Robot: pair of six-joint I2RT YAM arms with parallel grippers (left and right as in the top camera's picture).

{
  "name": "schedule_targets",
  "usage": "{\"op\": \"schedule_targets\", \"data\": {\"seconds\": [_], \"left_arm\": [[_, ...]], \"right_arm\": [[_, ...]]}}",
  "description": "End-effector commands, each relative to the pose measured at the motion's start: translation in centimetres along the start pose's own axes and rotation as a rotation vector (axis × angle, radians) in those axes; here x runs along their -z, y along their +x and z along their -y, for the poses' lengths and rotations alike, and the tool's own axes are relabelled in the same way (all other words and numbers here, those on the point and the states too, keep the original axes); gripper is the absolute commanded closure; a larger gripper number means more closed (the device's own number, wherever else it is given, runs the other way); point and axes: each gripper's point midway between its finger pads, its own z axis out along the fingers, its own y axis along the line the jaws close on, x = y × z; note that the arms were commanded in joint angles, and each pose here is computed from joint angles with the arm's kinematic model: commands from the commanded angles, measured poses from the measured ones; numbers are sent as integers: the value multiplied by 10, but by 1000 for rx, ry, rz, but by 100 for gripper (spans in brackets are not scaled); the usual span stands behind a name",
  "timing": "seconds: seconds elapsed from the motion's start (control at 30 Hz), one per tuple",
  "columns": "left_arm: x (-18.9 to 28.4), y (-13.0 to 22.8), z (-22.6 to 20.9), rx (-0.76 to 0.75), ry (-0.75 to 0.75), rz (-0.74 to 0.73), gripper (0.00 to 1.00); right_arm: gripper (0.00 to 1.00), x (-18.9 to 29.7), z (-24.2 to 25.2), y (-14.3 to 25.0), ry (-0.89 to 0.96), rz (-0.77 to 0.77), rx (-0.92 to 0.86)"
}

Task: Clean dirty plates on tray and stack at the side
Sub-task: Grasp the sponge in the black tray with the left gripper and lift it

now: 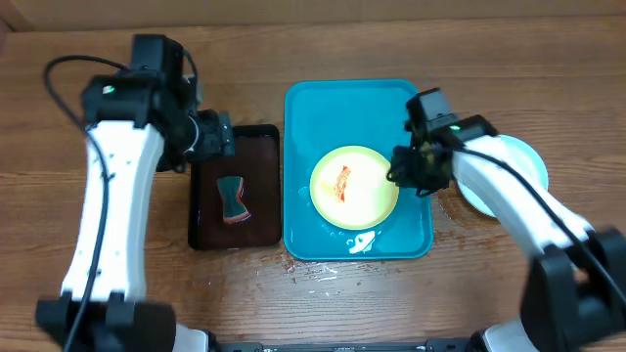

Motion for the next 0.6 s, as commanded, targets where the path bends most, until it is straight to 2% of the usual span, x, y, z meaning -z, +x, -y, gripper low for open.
{"op": "schedule_targets", "data": {"seconds": [0.0,0.3,0.43,0.5,0.53,0.57], "left_arm": [[-59,13,-8,23,-52,-155,27],[-154,28,-14,57,-105,-358,54],[-185,36,-26,97,-192,-418,69],[-196,40,-26,97,-194,-446,84],[-200,42,-27,98,-198,-456,96],[-202,43,-27,101,-200,-459,95]], "right_arm": [[75,26,0,-1,-5,60,33],[73,28,7,16,21,-4,24],[73,28,8,18,25,-13,22],[73,28,8,19,25,-14,22],[73,28,8,19,26,-15,22],[73,28,8,19,25,-14,22]]}}
